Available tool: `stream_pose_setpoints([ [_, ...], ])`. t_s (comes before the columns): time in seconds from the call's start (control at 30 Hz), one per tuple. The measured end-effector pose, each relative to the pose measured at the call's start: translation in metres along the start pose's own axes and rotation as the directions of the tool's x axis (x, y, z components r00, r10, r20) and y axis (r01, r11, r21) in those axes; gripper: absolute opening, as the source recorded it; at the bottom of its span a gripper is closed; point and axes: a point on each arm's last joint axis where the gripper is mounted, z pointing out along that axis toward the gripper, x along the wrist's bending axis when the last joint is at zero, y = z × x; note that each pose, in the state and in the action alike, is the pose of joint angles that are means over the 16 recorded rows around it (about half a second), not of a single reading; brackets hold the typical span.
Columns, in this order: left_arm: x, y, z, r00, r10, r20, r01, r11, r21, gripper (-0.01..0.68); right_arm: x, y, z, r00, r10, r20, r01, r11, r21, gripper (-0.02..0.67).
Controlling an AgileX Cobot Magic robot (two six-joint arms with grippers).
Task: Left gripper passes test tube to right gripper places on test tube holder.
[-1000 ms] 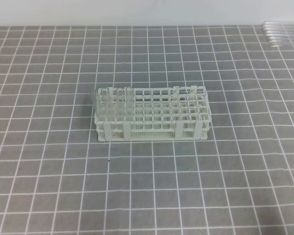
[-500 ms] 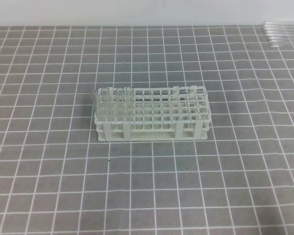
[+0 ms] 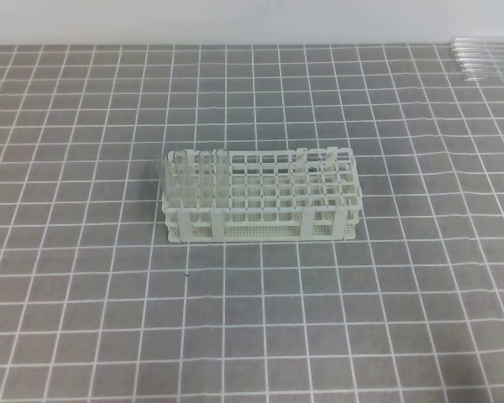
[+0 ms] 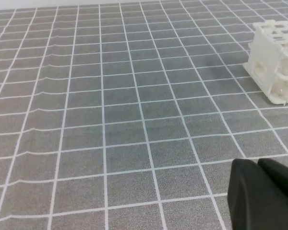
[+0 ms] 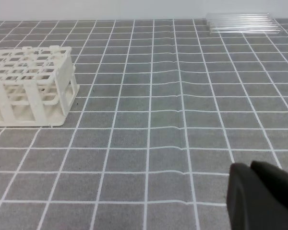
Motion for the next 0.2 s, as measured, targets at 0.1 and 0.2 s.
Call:
stream_pose_setpoints([
  [0.1, 0.0000, 0.0000, 0.0000, 1.000, 0.000, 0.000, 0.000, 1.000, 0.001, -0.002, 0.0000, 0.0000, 0.0000, 1.000, 0.000, 0.000, 0.000, 1.000, 0.000, -0.013],
  [0.2, 0.0000, 0.0001, 0.0000, 1.000, 0.000, 0.000, 0.000, 1.000, 0.002, -0.002, 0.0000, 0.0000, 0.0000, 1.000, 0.000, 0.000, 0.000, 1.000, 0.000, -0.013],
])
